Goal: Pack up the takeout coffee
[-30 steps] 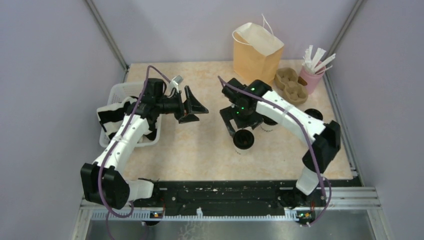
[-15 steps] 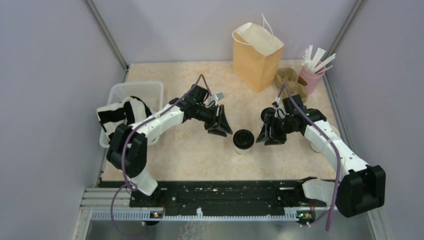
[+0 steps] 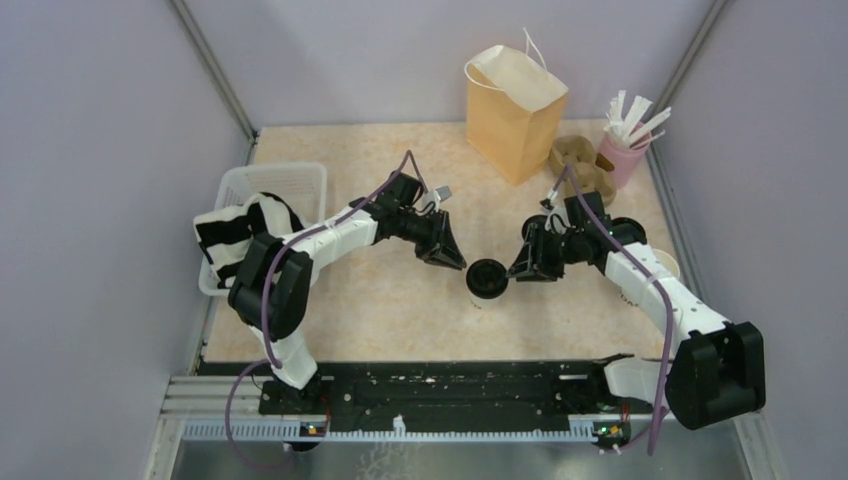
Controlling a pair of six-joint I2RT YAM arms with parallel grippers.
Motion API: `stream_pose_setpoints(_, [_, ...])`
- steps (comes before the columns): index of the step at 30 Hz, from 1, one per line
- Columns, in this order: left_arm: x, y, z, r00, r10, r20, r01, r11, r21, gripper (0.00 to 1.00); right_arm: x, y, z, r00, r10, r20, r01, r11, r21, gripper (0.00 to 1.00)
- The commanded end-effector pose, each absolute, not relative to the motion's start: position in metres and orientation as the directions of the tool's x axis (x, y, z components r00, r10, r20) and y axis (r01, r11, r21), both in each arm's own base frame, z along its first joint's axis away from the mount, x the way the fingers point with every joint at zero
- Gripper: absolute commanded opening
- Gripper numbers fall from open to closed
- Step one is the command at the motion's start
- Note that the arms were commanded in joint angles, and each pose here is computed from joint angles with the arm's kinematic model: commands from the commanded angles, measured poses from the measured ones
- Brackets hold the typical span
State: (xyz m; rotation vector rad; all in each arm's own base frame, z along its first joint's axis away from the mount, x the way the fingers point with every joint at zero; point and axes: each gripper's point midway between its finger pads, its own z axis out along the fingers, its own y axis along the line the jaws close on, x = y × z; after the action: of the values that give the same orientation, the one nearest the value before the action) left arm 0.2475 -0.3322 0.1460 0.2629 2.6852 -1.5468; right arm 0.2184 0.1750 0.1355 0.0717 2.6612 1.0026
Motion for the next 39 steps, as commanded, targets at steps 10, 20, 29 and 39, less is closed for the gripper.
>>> stream_pose_setpoints(10, [0.241, -0.342, 0.128, -0.982, 0.165, -0.089, 0.160, 0.485, -0.860, 0.29, 0.225, 0.175, 0.135, -0.952, 0.120, -0.280, -0.101, 0.742, 0.662, 0.35])
stream_pose_setpoints(20, [0.235, -0.338, 0.111, -0.983, 0.173, -0.068, 0.151, 0.526, -0.837, 0.27, 0.218, 0.178, 0.112, -0.965, 0.126, -0.228, -0.067, 0.724, 0.687, 0.33])
stream_pose_setpoints(29, [0.221, -0.326, 0.089, -0.978, 0.196, -0.067, 0.174, 0.603, -0.778, 0.27, 0.196, 0.163, 0.074, -0.971, 0.161, -0.178, 0.013, 0.775, 0.631, 0.26])
stream_pose_setpoints(39, [0.199, -0.298, 0.048, -0.971, 0.233, -0.049, 0.207, 0.725, -0.657, 0.24, 0.171, 0.149, 0.032, -0.966, 0.234, -0.111, 0.137, 0.824, 0.549, 0.24])
